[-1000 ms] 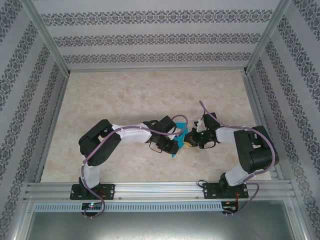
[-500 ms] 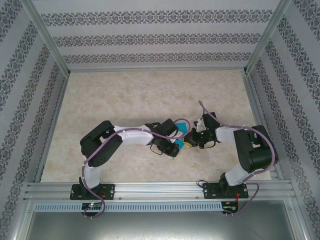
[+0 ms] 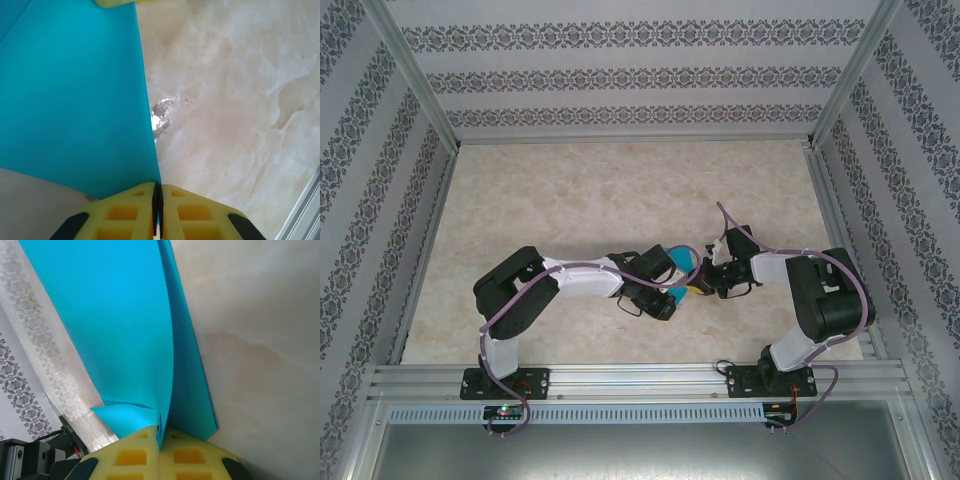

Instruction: Fold a paper plane with a square sheet of paper (pick it up from the middle)

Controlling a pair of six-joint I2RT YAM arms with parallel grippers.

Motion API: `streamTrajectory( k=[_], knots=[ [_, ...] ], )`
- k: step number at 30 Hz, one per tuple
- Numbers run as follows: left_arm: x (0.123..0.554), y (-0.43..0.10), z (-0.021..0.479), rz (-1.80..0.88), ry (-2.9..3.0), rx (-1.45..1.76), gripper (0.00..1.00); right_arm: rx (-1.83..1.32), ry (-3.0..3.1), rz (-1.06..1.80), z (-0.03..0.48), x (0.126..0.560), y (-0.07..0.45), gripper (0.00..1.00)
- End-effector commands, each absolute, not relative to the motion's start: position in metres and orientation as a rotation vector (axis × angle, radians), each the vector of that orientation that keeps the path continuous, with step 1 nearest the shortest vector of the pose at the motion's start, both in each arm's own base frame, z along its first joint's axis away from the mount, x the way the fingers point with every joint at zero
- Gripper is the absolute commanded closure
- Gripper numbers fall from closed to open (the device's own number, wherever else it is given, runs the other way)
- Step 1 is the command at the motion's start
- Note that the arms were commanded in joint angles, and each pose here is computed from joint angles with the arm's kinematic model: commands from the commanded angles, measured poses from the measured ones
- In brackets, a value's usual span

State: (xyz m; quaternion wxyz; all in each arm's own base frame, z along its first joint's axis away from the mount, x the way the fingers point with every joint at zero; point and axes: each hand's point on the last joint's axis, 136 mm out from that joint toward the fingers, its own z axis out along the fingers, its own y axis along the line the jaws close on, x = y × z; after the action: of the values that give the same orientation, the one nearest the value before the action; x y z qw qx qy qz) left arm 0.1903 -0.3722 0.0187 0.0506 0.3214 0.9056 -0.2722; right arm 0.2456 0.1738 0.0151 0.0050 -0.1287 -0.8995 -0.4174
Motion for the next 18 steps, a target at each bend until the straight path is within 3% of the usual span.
streamTrajectory(
  k=[1, 11, 18],
  knots=[
    [0.147, -0.337, -0.001, -0.73, 2.94, 1.063, 0.86, -0.477, -2.866, -1.163, -0.005, 0.245, 0.156, 0.98],
    [0.142, -0.341, 0.007, -0.771, 2.93, 1.096, 0.86, -0.467, -2.86, -1.181, -0.004, 0.245, 0.157, 0.98],
    [0.167, -0.37, 0.05, -0.935, 2.789, 1.031, 0.86, -0.449, -2.856, -1.197, 0.0, 0.246, 0.159, 0.98]
  ],
)
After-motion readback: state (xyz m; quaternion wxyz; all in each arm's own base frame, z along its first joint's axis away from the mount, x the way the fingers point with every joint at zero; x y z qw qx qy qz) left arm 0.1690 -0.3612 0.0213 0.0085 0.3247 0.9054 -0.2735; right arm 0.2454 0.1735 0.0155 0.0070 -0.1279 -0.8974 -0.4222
